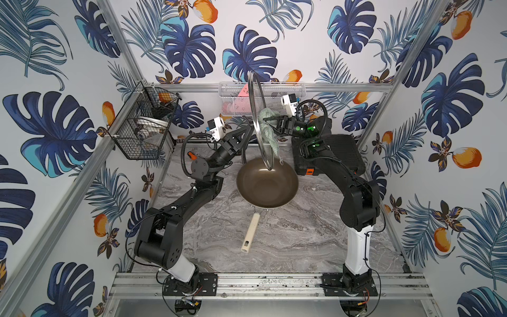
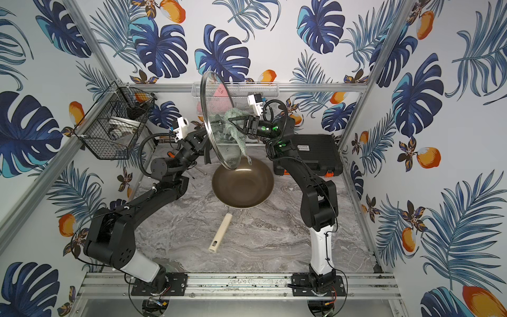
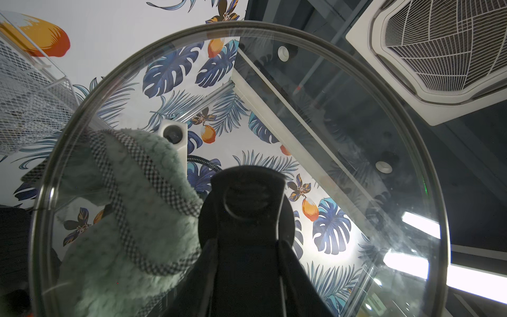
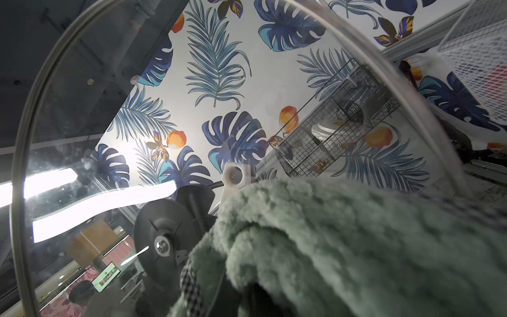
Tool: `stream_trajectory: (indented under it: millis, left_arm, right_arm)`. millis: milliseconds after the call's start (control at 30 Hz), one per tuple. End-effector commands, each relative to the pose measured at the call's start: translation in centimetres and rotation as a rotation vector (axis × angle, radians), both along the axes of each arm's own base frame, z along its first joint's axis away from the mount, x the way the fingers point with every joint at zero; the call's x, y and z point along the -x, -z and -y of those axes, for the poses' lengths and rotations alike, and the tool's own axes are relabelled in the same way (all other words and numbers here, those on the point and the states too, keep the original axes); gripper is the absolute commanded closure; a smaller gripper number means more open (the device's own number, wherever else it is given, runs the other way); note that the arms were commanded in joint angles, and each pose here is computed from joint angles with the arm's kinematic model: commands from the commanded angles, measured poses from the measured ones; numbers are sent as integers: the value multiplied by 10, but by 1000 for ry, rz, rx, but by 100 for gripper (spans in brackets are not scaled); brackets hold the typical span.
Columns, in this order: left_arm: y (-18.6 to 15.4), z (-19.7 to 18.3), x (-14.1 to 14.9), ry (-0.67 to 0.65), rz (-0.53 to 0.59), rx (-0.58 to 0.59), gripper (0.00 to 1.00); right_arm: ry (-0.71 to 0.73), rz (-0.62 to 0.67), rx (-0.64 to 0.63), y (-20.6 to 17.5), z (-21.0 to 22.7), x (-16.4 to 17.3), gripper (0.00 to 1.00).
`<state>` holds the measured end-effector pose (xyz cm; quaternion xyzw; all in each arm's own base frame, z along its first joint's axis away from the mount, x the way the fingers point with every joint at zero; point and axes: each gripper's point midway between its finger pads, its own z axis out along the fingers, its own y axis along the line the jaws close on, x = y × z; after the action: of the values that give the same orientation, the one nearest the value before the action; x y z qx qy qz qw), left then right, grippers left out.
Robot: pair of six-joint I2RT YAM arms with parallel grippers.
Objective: Wipe the pot lid with a cloth
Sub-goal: Wipe the pot lid.
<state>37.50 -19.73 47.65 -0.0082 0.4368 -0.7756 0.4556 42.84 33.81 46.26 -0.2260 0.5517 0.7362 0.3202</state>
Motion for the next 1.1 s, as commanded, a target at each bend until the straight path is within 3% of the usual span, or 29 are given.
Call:
stream_trajectory:
  millis: [0, 533, 867, 1067]
  left_arm:
    - [-23, -2, 36, 54, 134, 36, 100]
    - [3, 10, 30, 88, 68, 8, 100]
    - [25, 16, 13, 71, 24, -7, 100]
    - [35, 18, -2, 53, 5, -9, 100]
  right_arm:
    - [23, -3, 21, 1, -1, -9, 100]
    - [37, 69, -48, -46, -4, -20, 100]
    - [10, 121, -96, -70, 3, 5, 100]
    - [-49, 138, -144, -81, 9, 37, 100]
